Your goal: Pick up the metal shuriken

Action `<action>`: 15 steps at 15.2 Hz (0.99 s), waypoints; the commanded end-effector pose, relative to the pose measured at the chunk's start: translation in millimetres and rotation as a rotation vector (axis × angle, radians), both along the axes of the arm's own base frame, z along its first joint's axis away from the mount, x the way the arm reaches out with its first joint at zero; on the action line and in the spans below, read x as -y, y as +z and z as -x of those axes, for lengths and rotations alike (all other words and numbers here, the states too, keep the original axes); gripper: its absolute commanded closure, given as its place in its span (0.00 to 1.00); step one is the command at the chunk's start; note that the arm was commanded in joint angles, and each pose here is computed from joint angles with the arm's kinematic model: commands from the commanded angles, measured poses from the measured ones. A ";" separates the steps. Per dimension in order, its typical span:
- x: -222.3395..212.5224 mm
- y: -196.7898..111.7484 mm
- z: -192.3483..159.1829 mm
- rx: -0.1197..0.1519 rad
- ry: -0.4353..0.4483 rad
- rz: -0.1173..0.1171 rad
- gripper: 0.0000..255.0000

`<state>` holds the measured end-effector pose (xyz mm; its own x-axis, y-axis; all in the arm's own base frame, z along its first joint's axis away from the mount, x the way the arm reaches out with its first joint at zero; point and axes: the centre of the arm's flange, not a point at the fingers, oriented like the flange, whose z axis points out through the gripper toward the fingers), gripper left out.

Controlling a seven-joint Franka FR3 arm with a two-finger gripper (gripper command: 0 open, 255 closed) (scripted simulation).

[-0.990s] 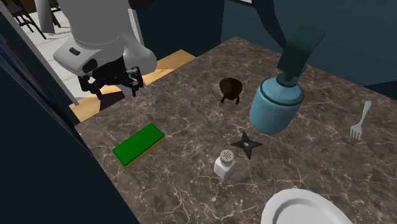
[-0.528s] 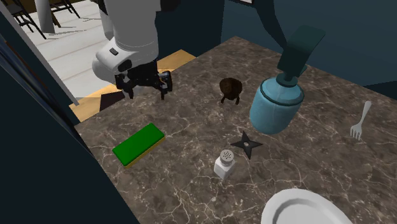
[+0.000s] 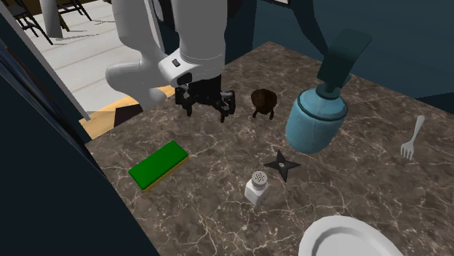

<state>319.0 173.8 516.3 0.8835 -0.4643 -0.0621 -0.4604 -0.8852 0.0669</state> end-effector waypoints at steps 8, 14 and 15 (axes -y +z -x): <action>-87.0 -15.5 -57.4 0.088 -0.295 -0.036 0.00; -134.2 -19.1 -109.0 0.146 -0.487 -0.059 0.00; -141.0 -19.3 -118.5 0.156 -0.519 -0.063 0.00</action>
